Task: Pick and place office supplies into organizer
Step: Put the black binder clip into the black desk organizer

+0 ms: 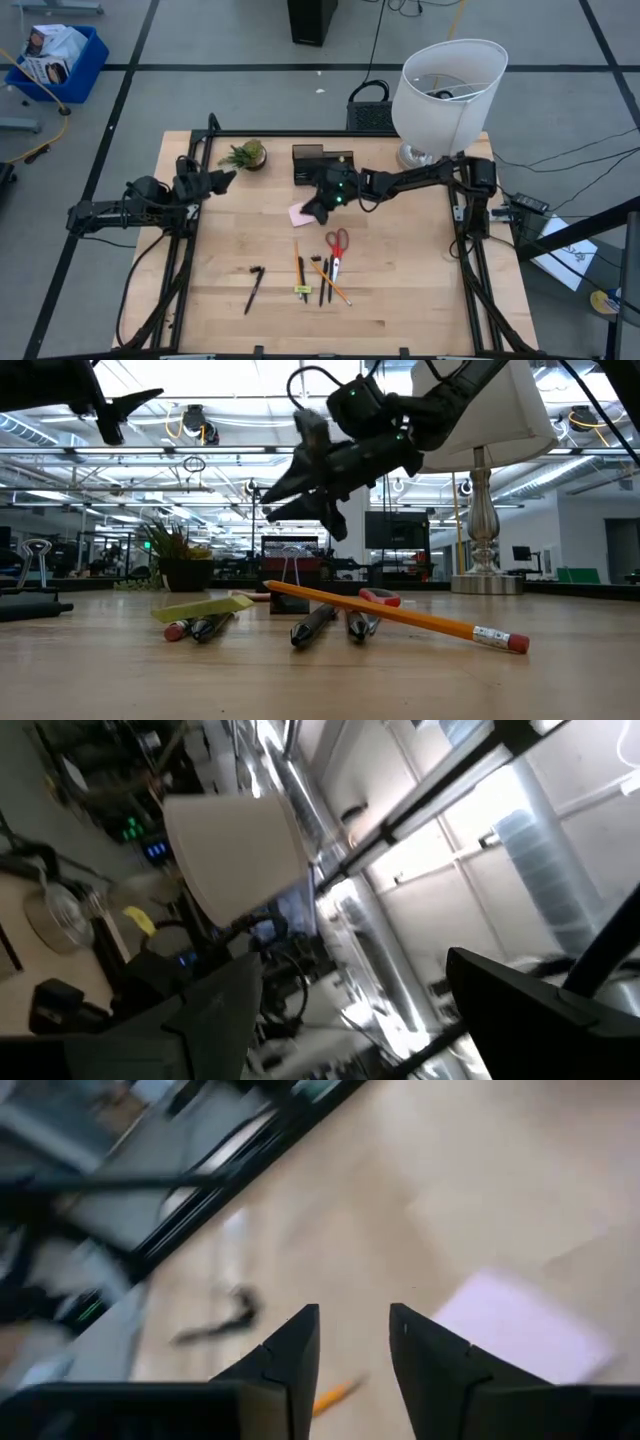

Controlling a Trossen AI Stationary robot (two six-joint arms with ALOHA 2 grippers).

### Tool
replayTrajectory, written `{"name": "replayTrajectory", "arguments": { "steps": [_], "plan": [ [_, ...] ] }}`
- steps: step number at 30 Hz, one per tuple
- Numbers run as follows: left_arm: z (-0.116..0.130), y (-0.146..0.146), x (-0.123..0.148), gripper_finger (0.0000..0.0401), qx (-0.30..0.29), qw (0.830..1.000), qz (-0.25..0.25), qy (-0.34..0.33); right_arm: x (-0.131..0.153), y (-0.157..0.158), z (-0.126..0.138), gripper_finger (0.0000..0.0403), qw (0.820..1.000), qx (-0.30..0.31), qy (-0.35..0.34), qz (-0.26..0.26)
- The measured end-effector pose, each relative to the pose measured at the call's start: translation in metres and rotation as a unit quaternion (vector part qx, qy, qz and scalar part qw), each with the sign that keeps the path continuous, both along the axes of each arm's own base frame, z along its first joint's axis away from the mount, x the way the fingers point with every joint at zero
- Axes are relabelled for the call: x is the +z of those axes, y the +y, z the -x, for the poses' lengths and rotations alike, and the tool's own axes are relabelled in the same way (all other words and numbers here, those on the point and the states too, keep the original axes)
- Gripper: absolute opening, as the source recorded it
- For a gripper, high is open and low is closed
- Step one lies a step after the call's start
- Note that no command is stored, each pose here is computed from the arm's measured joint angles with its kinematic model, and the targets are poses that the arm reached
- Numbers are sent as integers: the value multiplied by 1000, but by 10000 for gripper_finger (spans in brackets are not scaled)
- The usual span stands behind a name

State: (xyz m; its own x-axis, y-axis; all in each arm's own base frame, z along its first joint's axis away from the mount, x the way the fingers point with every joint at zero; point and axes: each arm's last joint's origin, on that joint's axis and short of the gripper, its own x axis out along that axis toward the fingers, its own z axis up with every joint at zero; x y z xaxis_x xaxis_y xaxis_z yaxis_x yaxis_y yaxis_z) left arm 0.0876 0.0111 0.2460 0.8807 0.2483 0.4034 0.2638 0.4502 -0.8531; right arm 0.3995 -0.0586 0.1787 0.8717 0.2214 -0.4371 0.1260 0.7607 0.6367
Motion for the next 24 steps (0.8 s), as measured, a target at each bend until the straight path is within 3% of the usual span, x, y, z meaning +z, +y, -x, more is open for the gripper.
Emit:
{"name": "replayTrajectory", "arguments": {
  "steps": [8,11,14,18,21,24],
  "plan": [
    [-5,-4,10,321,-54,998,-6,-9,21,29,13,109,998,61,30,-6],
    [-11,-7,21,321,-66,997,-22,40,41,41,23,109,996,83,25,12],
    [-20,-12,34,321,-98,986,-38,132,61,51,37,109,994,105,22,30],
    [-32,-21,46,321,-146,949,-46,277,85,57,60,109,991,120,34,43],
    [-41,-31,45,321,-187,906,-45,378,95,59,78,109,989,121,63,60],
    [-54,-45,44,321,-225,871,-36,436,104,59,95,109,984,121,88,91]
  ]
}}
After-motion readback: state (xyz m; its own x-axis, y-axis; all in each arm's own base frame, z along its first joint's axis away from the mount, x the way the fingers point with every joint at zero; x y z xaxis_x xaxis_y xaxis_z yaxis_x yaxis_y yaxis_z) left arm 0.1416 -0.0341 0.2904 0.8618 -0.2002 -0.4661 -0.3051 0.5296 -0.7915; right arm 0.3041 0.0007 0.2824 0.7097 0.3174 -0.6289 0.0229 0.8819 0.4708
